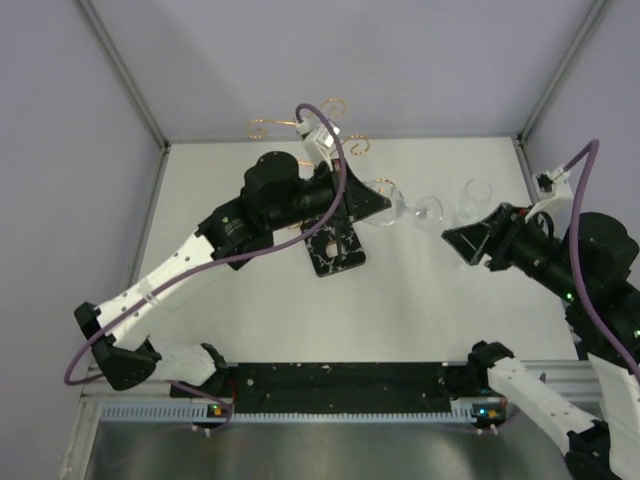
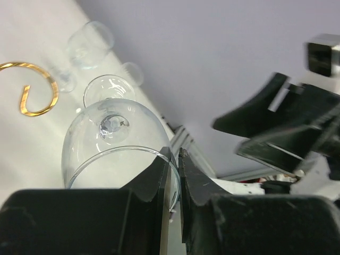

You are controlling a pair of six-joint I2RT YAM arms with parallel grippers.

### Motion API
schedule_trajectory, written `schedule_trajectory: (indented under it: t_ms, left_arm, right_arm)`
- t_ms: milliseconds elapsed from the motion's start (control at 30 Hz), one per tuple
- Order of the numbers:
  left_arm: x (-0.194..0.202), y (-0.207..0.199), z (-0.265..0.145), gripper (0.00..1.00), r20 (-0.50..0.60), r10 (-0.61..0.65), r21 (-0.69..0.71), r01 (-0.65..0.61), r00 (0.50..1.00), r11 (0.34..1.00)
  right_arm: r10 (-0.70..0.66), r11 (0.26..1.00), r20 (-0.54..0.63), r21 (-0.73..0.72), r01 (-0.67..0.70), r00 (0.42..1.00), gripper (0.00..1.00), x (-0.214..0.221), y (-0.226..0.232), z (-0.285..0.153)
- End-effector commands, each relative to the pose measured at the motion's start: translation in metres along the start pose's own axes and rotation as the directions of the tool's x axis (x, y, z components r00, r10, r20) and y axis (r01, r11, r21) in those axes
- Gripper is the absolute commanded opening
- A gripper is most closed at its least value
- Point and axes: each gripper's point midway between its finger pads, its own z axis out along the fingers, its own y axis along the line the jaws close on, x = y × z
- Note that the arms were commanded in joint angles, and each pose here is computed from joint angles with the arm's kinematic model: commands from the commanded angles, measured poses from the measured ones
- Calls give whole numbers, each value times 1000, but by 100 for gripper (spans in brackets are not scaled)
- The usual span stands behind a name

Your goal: Take the wine glass off the wine glass rack

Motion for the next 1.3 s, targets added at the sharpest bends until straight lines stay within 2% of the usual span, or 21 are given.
schedule_trajectory:
  t_ms: [0, 133, 233, 600, 933, 1267]
  left_arm:
    - [-4, 22, 5, 0, 16, 41, -92, -39, 999, 995]
    - [6, 21, 13, 0, -28, 20, -68, -22, 999, 997]
    - [17, 21, 20, 0, -58, 14, -66, -18, 998, 998]
    - [61, 22, 75, 0, -200, 60, -126, -86, 978, 988]
    - [84, 71, 116, 0, -289, 152, -315, -244, 945, 917]
    - [121, 101, 144, 0, -372, 131, -343, -267, 919, 901]
  right_arm:
    - [5, 997, -18, -79, -6, 1000, 58, 17, 5, 2]
    - [8, 1000, -71, -9, -9, 997, 57, 39, -16, 10]
    - [-4, 999, -65, 34, 6, 998, 57, 42, -26, 8]
    - [-77, 980, 77, 189, 61, 994, 58, 4, -43, -18]
    - [-114, 965, 131, 251, 78, 985, 58, -6, -52, -35]
    - [-135, 956, 152, 280, 88, 979, 60, -6, -58, -48]
